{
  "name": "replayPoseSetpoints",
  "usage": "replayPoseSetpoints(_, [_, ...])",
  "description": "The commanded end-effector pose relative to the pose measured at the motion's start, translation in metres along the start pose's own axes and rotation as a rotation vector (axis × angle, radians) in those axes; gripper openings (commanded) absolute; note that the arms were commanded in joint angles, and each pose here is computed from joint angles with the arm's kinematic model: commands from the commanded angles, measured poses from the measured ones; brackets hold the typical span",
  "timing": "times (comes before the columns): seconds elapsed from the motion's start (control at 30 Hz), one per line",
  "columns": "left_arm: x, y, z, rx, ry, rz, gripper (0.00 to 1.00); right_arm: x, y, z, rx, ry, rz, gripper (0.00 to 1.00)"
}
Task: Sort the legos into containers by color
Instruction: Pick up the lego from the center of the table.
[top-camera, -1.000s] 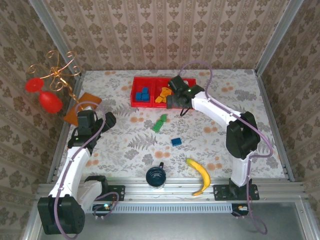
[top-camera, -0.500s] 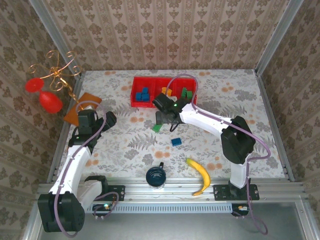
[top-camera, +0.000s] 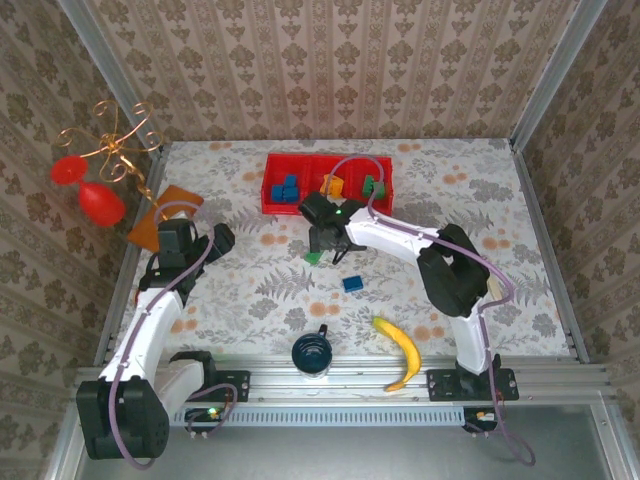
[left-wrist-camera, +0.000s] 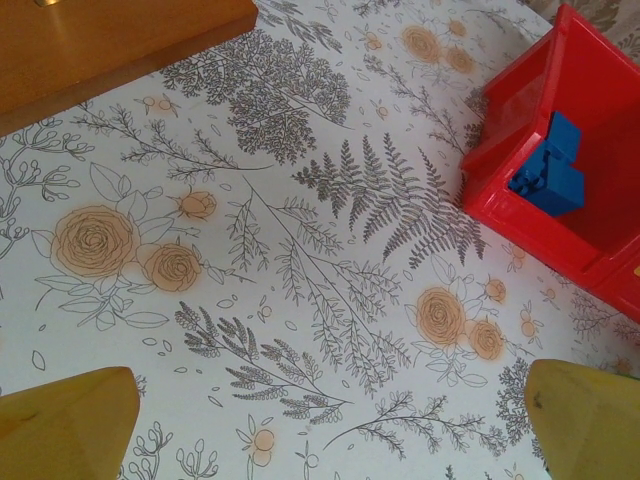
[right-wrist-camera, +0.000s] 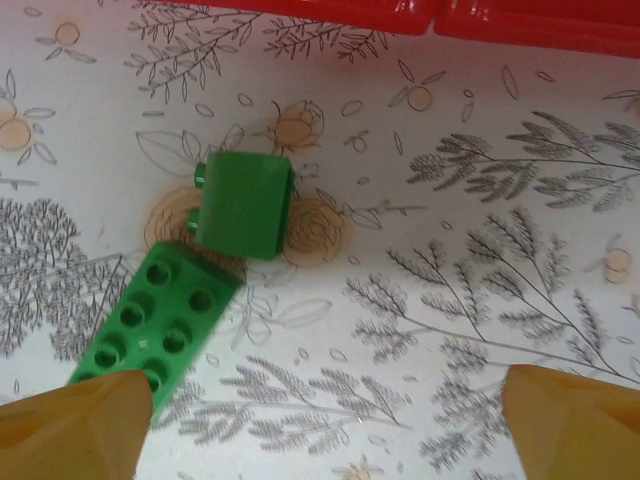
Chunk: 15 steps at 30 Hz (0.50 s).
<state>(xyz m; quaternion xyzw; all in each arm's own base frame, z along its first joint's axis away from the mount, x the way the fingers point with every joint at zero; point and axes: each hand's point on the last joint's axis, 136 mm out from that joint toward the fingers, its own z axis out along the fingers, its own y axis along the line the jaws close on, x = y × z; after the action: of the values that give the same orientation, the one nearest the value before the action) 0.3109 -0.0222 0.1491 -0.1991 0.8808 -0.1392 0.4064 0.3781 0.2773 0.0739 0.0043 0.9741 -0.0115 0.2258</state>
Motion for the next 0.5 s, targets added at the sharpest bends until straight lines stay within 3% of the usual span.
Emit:
replayPoseSetpoints(0.0, [-0.002,0.000,0.002,0.008,-0.003,0.002,1.00,-0.023,0.007,0.006,-0.027,-0.041,0.043,0.87])
replayPoseSetpoints(0.3, [0.000,0.000,0.007,0.004,0.015,0.003,1.00,-0.046,0.011,0.041,-0.055,-0.025,0.089,0.67])
replayPoseSetpoints(0.47, [0.000,0.000,0.007,0.001,0.015,0.003,1.00,-0.049,0.015,0.049,-0.052,-0.016,0.062,0.64])
